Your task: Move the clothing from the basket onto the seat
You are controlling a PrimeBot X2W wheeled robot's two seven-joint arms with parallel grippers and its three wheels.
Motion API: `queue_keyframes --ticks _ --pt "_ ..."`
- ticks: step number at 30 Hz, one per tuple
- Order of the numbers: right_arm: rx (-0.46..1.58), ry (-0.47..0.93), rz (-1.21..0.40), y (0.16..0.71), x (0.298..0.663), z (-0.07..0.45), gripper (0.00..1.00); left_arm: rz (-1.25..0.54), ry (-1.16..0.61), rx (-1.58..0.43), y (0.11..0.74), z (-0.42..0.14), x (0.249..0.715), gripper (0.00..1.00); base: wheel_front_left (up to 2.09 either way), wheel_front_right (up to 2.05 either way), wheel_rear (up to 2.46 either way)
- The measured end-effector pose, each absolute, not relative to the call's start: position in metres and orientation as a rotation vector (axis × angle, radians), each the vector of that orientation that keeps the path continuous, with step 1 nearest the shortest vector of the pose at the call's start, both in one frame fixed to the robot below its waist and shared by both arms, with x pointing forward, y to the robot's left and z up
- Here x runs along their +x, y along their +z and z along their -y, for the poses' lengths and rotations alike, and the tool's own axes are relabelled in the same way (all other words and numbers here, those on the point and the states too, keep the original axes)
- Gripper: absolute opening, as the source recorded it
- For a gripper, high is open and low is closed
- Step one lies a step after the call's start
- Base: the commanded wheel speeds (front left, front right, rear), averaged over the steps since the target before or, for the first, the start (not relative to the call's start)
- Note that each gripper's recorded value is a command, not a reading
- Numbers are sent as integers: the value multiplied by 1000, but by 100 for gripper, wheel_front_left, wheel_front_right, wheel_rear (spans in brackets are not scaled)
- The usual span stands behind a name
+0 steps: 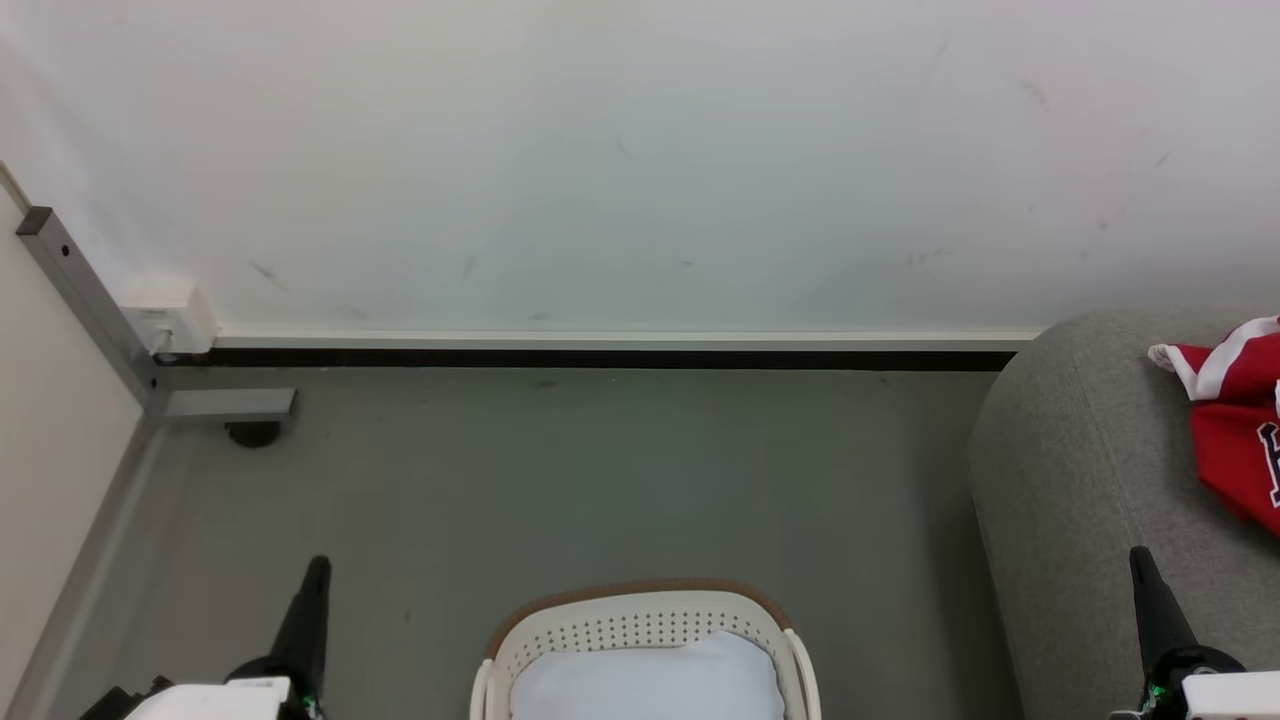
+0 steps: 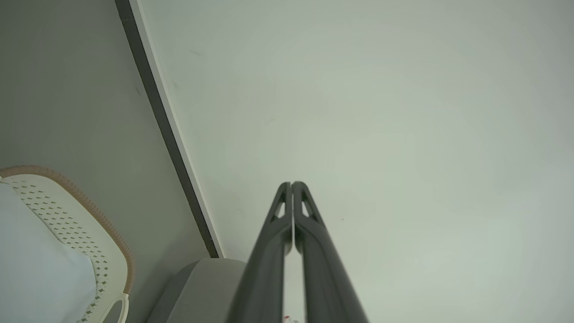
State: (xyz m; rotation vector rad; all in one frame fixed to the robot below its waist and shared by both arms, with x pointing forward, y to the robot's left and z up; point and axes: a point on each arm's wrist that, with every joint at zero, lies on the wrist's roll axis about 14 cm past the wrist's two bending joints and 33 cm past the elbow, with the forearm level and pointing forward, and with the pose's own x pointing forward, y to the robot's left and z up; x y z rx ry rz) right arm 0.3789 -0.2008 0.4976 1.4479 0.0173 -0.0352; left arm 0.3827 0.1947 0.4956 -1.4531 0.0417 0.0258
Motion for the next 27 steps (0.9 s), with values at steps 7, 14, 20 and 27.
queue_keyframes --ticks 7,14,20,27 --pt "1499 -23 -12 501 383 200 0 -30 18 -1498 499 -196 385 0 0 0 0" --pt "1545 -12 -9 503 386 199 0 -17 13 -1547 502 -198 387 0 0 0 0" --pt "1574 -7 -8 504 388 199 0 -11 10 -1569 504 -200 388 0 0 0 0" --pt "1574 -7 -8 504 388 199 0 -11 9 -1569 504 -200 388 0 0 0 0"
